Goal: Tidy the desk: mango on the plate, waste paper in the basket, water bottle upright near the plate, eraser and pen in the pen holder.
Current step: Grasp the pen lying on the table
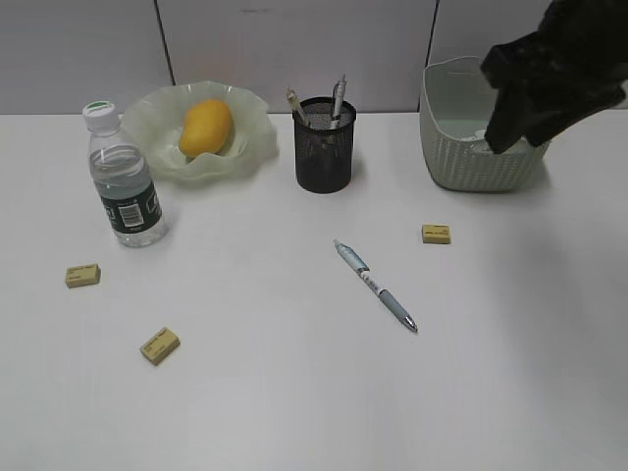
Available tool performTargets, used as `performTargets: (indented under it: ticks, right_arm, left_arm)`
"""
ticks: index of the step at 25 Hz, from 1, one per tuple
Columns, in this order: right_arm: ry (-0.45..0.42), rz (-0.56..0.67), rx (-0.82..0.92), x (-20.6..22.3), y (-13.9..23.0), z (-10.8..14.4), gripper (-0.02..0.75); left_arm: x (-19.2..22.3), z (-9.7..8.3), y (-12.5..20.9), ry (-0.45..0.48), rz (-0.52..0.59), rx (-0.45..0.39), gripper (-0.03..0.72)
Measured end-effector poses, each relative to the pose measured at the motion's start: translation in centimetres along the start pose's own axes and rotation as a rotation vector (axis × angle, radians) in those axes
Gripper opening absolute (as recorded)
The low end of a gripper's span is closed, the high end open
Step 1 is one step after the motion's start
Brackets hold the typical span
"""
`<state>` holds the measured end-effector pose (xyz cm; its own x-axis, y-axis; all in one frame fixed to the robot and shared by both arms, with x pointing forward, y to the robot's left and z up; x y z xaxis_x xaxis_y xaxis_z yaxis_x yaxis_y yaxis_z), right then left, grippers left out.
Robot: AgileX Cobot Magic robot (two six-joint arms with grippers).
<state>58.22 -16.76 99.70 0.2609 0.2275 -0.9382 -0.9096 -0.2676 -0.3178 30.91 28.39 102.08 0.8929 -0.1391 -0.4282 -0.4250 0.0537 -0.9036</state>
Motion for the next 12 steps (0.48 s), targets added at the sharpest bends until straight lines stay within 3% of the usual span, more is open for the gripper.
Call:
performTargets:
  ticks: [12]
  right_arm:
    - [-0.060,0.113,-0.057,5.7,-3.7,3.7,0.397]
  left_arm:
    - [0.0,0.1,0.0,-0.004,0.000,0.002,0.263]
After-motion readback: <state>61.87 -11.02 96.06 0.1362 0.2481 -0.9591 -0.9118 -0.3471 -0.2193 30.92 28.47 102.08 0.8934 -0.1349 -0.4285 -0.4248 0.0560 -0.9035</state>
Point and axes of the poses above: a point on each arm's last joint axis where the gripper is mounted, x pointing out along that axis toward the gripper, z along the wrist's bending axis when the last joint is at zero, y = z × x, the point moved 9 cm from there along x, pointing out along that axis toward the gripper, and after that the axes turned 2 degrees about x, right-handed, at the moved point
